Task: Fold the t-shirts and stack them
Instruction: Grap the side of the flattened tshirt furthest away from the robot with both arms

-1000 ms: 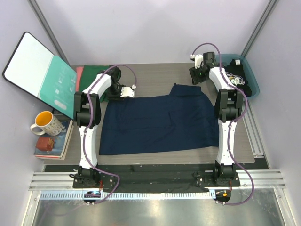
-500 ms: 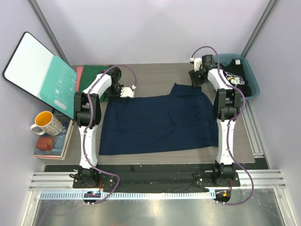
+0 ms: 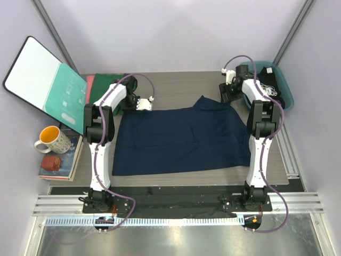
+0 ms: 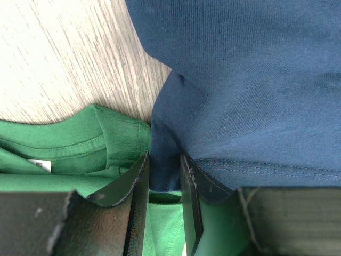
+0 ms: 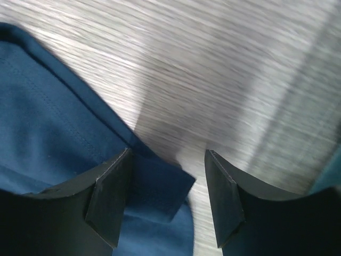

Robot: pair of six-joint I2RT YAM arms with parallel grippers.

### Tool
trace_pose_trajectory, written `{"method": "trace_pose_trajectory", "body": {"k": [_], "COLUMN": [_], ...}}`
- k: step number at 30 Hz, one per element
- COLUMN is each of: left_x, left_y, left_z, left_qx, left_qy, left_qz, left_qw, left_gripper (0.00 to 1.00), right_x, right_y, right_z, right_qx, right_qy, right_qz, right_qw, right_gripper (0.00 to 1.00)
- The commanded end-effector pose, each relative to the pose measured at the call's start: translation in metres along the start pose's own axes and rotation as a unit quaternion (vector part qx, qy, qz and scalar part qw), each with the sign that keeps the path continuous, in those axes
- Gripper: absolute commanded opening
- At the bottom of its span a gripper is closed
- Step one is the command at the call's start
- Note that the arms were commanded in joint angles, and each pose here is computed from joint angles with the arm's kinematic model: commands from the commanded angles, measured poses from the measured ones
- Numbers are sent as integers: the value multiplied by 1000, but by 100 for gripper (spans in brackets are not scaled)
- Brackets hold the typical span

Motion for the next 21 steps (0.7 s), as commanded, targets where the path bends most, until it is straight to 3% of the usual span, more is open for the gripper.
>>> {"method": "trace_pose_trajectory", "body": {"k": [1, 4, 7, 8, 12, 14, 16, 17, 18, 21], "left_x": [-16, -15, -14, -14, -11, -11, -11, -11, -11, -11], "left_y": [0, 0, 1, 1, 1, 1, 1, 0, 0, -4], "left_z": [9, 9, 9, 8, 7, 8, 9, 9, 9, 12], "left_qx": [1, 1, -1, -2, 0, -1, 0, 0, -1, -14], "left_qy": [-26, -27, -25, -26, -26, -28, -30, -30, -31, -45], "left_qz": [-5, -5, -6, -6, -3, -5, -8, -8, -7, -13], "left_qw": [1000, 1000, 1000, 1000, 1000, 1000, 1000, 1000, 1000, 999], "left_gripper": [30, 30, 30, 30, 30, 30, 23, 17, 3, 0], "right_x": [-42, -42, -40, -40, -42, -43, -44, -45, -46, -50], "right_y": [-20, -18, -16, -17, -20, -22, -25, -26, -31, -43], "right_z": [-8, -7, -4, -4, -3, -3, -3, -4, -4, -5], "right_qx": [21, 23, 25, 26, 25, 24, 21, 19, 12, -3], "right_qy": [11, 12, 3, 1, -8, -9, -8, -6, -2, 4], "right_qz": [-44, -38, -38, -40, -47, -51, -55, -57, -63, -76], "right_qw": [999, 999, 999, 999, 999, 998, 998, 998, 998, 997], "right_gripper": [62, 60, 41, 27, 4, 1, 1, 1, 1, 1]}}
Point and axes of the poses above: each gripper's point midway between its finger pads, its own x axis out along the fingers, its own z axis along the line the jaws close on, y = z × x, the point moved 8 cm from there along -x, back along the fingers, and after that the axes turned 14 degrees about -x, right-handed, at the moved point
